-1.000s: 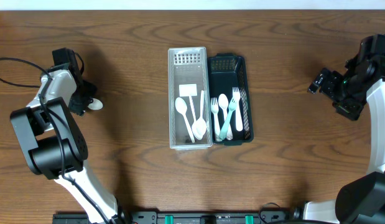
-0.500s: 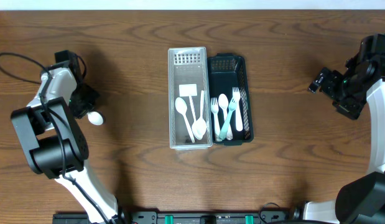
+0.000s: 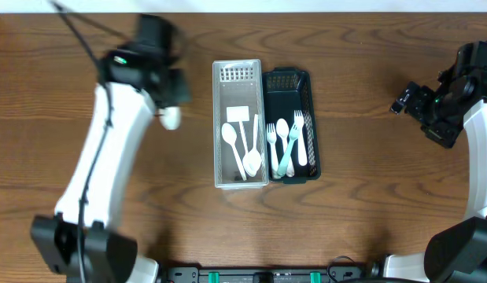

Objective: Pack container
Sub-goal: 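Carry the spoon with the left gripper and drop it into the white tray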

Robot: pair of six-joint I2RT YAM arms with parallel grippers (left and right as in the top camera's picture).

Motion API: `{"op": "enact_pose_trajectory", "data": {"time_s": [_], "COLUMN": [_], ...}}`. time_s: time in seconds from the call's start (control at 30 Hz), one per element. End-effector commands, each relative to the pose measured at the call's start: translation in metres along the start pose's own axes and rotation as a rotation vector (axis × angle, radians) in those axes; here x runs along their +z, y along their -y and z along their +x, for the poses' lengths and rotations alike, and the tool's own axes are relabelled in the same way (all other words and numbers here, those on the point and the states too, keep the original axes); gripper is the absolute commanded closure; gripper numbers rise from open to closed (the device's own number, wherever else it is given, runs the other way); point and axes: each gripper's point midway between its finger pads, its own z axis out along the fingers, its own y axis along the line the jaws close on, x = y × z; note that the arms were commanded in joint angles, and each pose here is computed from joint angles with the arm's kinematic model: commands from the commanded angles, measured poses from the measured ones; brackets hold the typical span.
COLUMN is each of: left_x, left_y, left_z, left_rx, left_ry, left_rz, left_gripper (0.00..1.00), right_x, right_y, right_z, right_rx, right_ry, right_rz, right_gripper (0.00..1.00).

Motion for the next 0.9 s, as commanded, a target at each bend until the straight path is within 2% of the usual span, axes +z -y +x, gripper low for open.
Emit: {"op": "enact_pose_trajectory", "data": {"time_s": [0.0,0.13,0.33,0.37,0.4,0.53,0.57,0.6,0.63,0.77,0.87], "left_x": [0.001,0.012,0.046,0.052,0.057,0.065,0.062,0.056,0.048,-0.001,-0.040], "left_y": [0.046,0.092,0.115,0.116,0.117,0.118,0.117,0.115,0.111,0.082,0.054], "left_z": [0.026,0.063,0.093,0.096,0.098,0.093,0.087,0.080,0.070,0.019,-0.007], "left_rx": [0.093,0.157,0.205,0.212,0.219,0.249,0.253,0.243,0.228,0.142,0.093], "left_ry": [-0.039,-0.101,-0.194,-0.206,-0.215,-0.213,-0.200,-0.183,-0.161,-0.032,0.055], "left_rz": [0.035,0.051,0.008,0.001,-0.005,-0.003,0.005,0.009,0.011,0.025,0.041], "left_gripper": [0.94,0.94,0.94,0.91,0.84,0.42,0.36,0.20,0.11,0.09,0.08], "right_x": [0.001,0.001,0.001,0.001,0.001,0.001,0.001,0.001,0.001,-0.003,-0.019], "right_y": [0.000,-0.002,-0.002,-0.003,-0.003,-0.004,-0.004,-0.004,-0.005,-0.016,-0.035], "right_z": [-0.003,-0.007,-0.009,-0.009,-0.010,-0.012,-0.013,-0.013,-0.015,-0.024,-0.028], "right_rx": [-0.001,-0.004,-0.006,-0.006,-0.007,-0.008,-0.008,-0.011,-0.033,-0.178,-0.249], "right_ry": [0.007,0.024,0.032,0.034,0.035,0.046,0.049,0.051,0.056,0.103,0.145], "right_rz": [-0.007,-0.014,-0.017,-0.017,-0.018,-0.022,-0.023,-0.024,-0.026,-0.060,-0.158], "right_gripper": [0.01,0.01,0.01,0.01,0.01,0.01,0.01,0.01,0.01,0.01,0.01]}}
